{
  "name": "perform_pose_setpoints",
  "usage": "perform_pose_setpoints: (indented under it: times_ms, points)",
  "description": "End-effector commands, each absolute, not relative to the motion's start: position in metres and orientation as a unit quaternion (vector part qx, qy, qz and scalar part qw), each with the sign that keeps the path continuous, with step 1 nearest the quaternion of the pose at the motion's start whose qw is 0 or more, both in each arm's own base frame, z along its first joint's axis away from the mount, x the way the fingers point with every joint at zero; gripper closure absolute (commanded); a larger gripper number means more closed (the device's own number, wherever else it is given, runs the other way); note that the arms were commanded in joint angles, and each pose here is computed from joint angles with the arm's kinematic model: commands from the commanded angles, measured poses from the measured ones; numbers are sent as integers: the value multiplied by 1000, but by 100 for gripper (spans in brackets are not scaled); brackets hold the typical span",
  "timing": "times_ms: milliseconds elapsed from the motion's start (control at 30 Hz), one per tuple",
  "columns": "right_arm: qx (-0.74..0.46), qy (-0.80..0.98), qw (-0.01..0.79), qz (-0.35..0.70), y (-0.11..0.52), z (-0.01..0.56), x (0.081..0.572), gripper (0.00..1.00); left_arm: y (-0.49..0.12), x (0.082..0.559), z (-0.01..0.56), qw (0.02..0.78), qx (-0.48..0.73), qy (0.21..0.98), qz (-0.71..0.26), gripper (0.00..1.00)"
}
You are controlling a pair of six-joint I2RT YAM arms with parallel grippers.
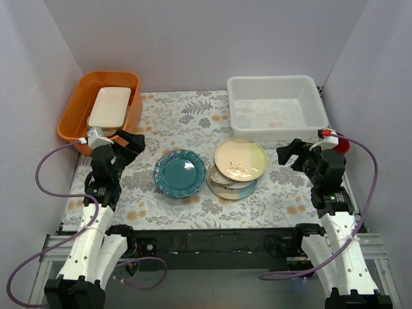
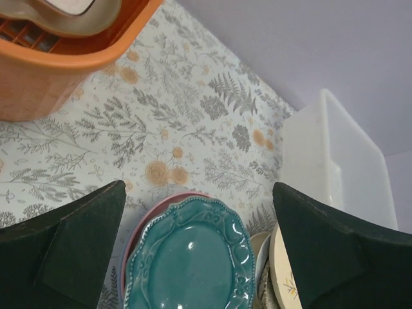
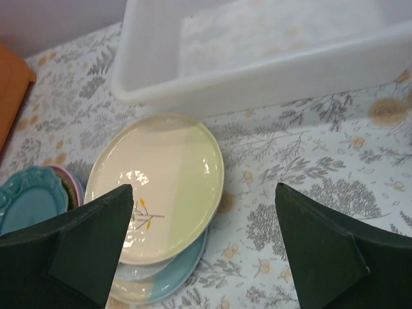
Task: Place the plates into the plastic bin on the countertop
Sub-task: Pick up the plate at the center of the board.
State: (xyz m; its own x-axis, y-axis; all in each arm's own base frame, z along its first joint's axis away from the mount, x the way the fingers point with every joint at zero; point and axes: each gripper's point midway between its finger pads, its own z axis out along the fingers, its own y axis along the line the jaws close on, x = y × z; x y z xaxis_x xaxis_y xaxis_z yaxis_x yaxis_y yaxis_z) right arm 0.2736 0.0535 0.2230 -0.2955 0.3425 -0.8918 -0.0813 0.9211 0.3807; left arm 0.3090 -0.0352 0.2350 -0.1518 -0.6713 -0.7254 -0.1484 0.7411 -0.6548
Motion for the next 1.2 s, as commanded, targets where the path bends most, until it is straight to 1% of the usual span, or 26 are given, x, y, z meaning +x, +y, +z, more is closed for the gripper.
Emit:
perform_pose_setpoints:
  times_ms: [0,33,67,133,167,233,333,400,567,800,967,1033,1167]
  points:
    - [56,801,548,236,77,221,252,2,-40,306,222,531,-297,763,-216,2]
    - [57,797,552,239,77,221,250,2,-45,307,223,525,-291,768,-225,2]
    - [56,793,556,244,78,222,250,2,-64,306,225,507,-254,781,-262,2]
    - [50,786,561,256,82,221,250,2,-87,308,241,493,-187,794,-301,2]
    - [45,784,560,263,85,219,250,2,-105,301,248,472,-150,798,-343,2]
    - [21,775,560,293,97,222,246,2,-119,298,262,455,-134,793,-382,2]
    - [34,764,541,350,112,212,242,2,-141,278,281,454,-48,776,-436,2]
    - [40,771,526,357,114,207,241,2,-139,276,285,459,-60,773,-434,2]
    - [33,816,482,317,108,195,243,2,-137,259,285,459,-66,773,-432,2]
    - [43,826,469,310,105,188,238,2,-142,251,278,436,-66,777,-450,2]
    - [67,835,441,321,107,168,234,2,-146,245,285,436,-43,772,-460,2]
    - [69,820,453,342,112,172,235,2,-146,243,295,452,-40,761,-463,2]
    - [76,821,436,361,117,160,232,2,-148,245,302,450,-39,759,-469,2]
